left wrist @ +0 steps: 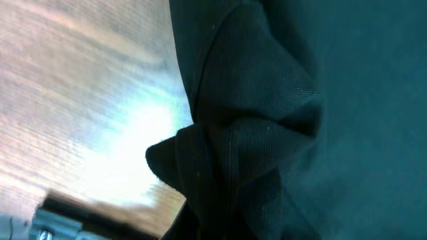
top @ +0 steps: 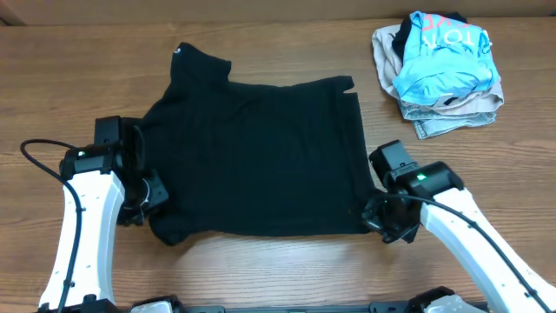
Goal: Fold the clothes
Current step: 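Lift the bottom hem with both grippers and fold it up toward the collar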
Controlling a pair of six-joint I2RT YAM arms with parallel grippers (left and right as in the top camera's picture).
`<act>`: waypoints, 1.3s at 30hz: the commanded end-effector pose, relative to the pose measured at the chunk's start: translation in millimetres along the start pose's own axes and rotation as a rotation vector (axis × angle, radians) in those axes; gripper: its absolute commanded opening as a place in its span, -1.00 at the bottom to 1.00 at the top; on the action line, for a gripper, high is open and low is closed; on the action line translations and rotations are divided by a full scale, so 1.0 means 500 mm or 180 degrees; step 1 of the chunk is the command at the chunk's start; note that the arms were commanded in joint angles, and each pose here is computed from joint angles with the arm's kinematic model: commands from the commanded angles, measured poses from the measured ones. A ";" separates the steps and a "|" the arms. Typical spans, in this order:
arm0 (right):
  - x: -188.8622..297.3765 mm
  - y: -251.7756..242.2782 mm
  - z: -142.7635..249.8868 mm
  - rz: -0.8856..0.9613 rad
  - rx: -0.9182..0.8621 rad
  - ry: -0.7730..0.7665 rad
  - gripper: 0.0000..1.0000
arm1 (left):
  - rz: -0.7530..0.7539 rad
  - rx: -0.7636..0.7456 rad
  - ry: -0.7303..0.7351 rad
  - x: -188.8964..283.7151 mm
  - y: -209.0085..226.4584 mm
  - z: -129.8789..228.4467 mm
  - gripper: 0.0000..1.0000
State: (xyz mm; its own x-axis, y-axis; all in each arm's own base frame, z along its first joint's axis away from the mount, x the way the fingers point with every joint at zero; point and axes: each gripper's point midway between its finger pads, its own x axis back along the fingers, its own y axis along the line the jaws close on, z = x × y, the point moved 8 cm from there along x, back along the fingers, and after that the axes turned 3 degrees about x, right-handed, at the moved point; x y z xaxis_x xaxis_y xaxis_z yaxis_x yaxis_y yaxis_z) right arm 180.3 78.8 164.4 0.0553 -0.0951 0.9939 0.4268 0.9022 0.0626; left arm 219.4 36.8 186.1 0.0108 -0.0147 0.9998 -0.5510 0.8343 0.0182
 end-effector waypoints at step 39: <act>-0.042 0.146 -0.219 -0.0489 0.0455 -0.1699 -0.93 | 0.0491 0.0420 -0.1414 -0.047 -0.078 -0.207 -0.80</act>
State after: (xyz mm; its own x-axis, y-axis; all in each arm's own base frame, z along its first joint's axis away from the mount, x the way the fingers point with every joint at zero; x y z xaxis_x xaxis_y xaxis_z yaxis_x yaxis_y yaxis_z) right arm 303.0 101.9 138.4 -0.4657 -0.0568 0.8831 0.2631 0.9439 0.1995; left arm 323.0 58.1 177.0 -0.4539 -0.1389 0.8802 -0.5978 0.7800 -0.1852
